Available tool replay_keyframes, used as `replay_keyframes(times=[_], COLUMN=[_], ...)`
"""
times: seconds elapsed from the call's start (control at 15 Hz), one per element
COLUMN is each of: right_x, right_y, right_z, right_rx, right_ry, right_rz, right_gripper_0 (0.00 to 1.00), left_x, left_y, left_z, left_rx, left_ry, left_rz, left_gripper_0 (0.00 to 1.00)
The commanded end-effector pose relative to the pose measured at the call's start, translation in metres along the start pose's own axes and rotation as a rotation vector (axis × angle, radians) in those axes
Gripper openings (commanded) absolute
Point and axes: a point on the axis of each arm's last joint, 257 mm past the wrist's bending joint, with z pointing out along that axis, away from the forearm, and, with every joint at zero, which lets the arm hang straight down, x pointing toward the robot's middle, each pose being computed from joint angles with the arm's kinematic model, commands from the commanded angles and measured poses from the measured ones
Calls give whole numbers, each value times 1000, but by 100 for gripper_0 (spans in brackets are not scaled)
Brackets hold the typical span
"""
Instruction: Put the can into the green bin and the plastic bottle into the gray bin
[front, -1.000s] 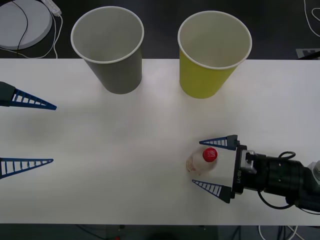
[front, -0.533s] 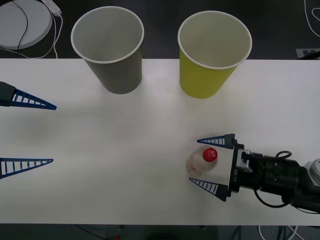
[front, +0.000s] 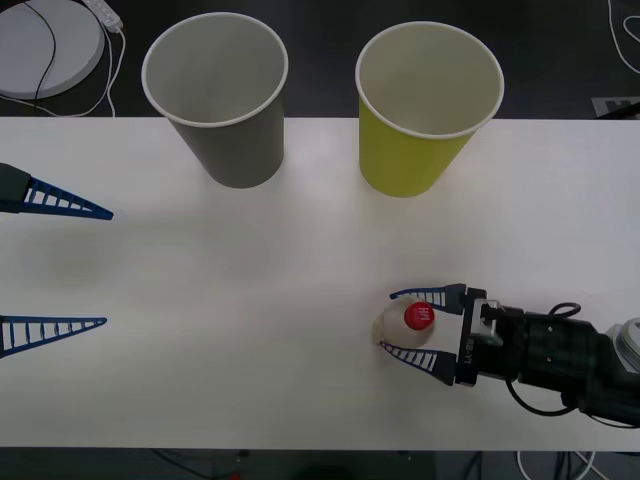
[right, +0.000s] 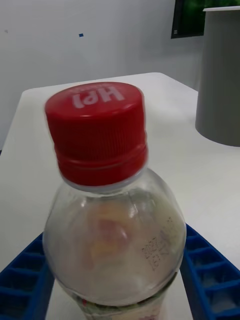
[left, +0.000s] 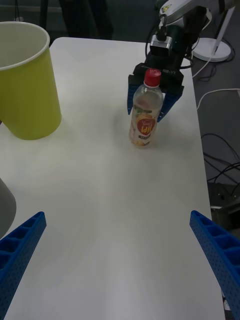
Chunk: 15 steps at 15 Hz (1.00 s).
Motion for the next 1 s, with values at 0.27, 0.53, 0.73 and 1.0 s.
replay_keyframes(times=[0.27, 0.53, 0.73, 1.0], right_x=[1, 1, -4, -15], right_y=[1, 0, 0, -3], right_z=[0, -1, -4, -14], right_rx=[-1, 0, -5, -17], right_ry=[1, 2, -14, -32], right_rz=[3, 6, 22, 42], right_gripper_0=[0, 0, 0, 0], left_x=[0, 0, 0, 0], left_y=[0, 0, 0, 0], left_z=[0, 0, 0, 0], left_rx=[0, 0, 0, 0], left_ry=[0, 0, 0, 0], left_rz=[0, 0, 0, 0], left_gripper_0=[100, 100, 100, 100])
